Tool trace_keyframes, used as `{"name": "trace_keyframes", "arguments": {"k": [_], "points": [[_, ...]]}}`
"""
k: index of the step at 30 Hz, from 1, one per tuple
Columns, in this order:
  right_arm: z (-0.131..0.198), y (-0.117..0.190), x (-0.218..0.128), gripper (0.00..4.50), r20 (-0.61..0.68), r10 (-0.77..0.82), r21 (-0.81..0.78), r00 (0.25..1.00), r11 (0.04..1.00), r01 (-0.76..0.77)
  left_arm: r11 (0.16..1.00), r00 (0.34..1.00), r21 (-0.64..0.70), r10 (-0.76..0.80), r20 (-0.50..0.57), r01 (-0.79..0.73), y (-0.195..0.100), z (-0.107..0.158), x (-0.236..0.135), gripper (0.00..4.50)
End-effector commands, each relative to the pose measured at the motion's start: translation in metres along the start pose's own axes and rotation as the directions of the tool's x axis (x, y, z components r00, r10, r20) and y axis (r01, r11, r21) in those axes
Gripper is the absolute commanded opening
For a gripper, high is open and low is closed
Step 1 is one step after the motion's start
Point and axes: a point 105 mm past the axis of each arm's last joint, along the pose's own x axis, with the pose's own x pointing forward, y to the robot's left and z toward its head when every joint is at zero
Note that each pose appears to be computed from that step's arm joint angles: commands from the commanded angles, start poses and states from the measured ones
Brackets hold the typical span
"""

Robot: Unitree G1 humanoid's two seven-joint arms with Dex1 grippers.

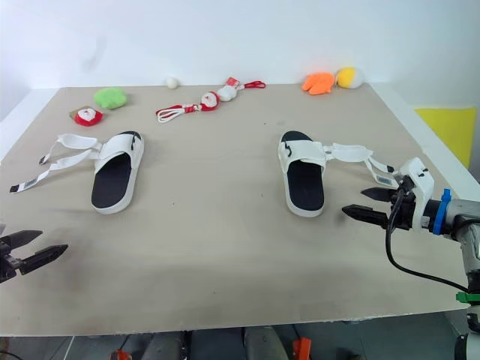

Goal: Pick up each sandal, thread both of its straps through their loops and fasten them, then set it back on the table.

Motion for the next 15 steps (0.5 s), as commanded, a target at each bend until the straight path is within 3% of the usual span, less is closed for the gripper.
{"name": "trace_keyframes", "arguments": {"k": [1, 10, 15], "points": [[0.013, -0.003, -0.006, 4.50, 0.026, -0.009, -0.044, 1.000, 0.999, 0.010, 1.000, 1.000, 0.023, 0.006, 0.020, -0.006, 0.000, 0.008, -0.004, 4.39], [0.014, -0.006, -0.006, 4.50, 0.037, -0.024, -0.056, 0.999, 0.998, 0.026, 1.000, 1.000, 0.031, -0.004, 0.022, 0.004, -0.002, 0.010, 0.001, 4.39], [0.038, -0.005, 0.004, 4.50, 0.119, -0.055, -0.144, 0.991, 0.987, 0.072, 0.991, 0.983, 0.076, -0.119, 0.139, 0.109, -0.034, 0.042, 0.032, 4.39]]}}
